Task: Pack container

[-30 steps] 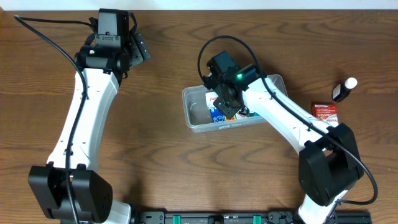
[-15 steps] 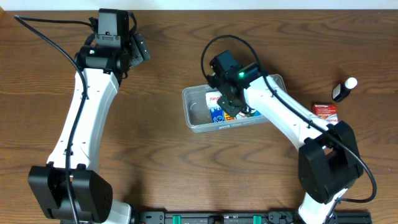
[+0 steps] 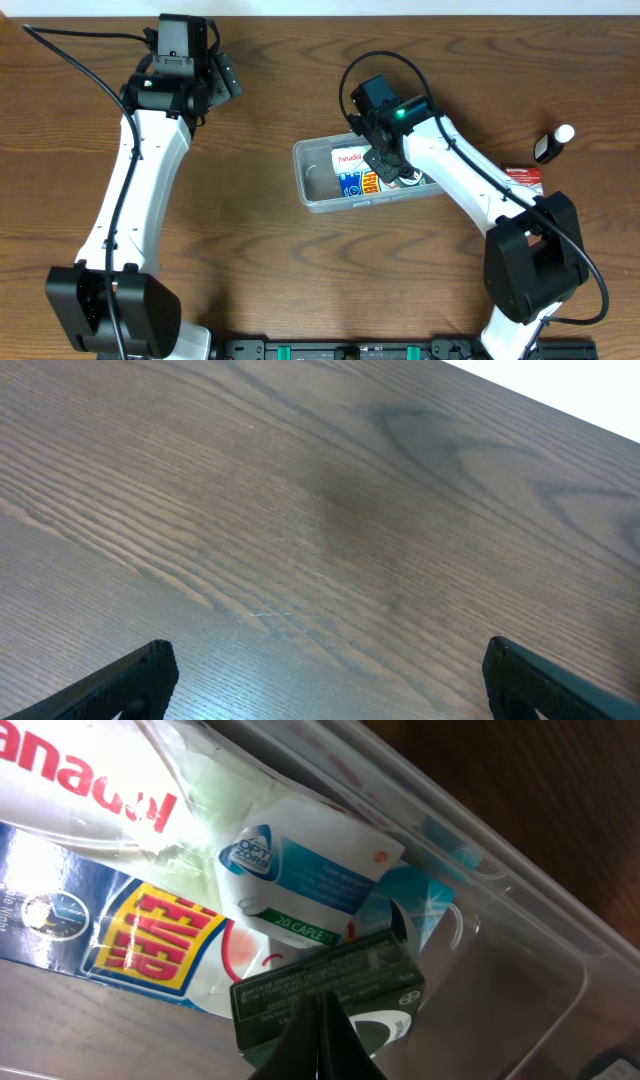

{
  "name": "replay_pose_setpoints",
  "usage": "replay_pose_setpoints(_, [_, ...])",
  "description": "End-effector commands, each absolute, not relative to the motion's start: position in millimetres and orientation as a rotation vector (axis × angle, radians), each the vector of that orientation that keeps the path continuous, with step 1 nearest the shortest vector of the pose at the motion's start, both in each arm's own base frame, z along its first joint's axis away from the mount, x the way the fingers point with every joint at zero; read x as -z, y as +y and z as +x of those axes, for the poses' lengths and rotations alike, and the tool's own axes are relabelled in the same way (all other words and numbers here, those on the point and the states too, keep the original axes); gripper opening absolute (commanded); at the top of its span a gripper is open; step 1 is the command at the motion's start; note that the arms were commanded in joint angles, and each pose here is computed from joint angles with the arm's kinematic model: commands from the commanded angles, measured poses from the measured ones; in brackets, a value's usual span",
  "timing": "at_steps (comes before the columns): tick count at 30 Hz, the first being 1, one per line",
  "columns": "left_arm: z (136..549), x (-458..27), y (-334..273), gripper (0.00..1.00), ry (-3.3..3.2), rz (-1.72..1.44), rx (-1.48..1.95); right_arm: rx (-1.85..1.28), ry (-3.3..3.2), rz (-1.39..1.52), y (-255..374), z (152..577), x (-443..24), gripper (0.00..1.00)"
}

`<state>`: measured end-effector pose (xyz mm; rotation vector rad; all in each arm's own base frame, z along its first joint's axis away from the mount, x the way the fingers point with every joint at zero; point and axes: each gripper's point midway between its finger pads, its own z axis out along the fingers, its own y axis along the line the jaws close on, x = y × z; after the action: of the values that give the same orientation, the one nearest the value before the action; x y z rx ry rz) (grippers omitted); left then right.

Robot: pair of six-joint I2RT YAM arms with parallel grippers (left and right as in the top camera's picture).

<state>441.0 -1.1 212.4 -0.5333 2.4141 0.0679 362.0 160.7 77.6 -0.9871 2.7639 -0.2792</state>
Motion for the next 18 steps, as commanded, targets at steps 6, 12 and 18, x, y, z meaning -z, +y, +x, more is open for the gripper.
replay_pose_setpoints(6, [442,-218,1,0.98,2.404,-0.516,-0.085,0.311,2.796,-0.935,150,363,-72,0.02])
replay_pose_setpoints(12, [442,-218,1,0.98,2.404,-0.516,-0.085,0.235,2.847,-0.859,150,359,-70,0.01])
replay_pose_setpoints(18, [442,-218,1,0.98,2.404,-0.517,-0.085,0.172,2.802,-0.796,162,372,-72,0.01])
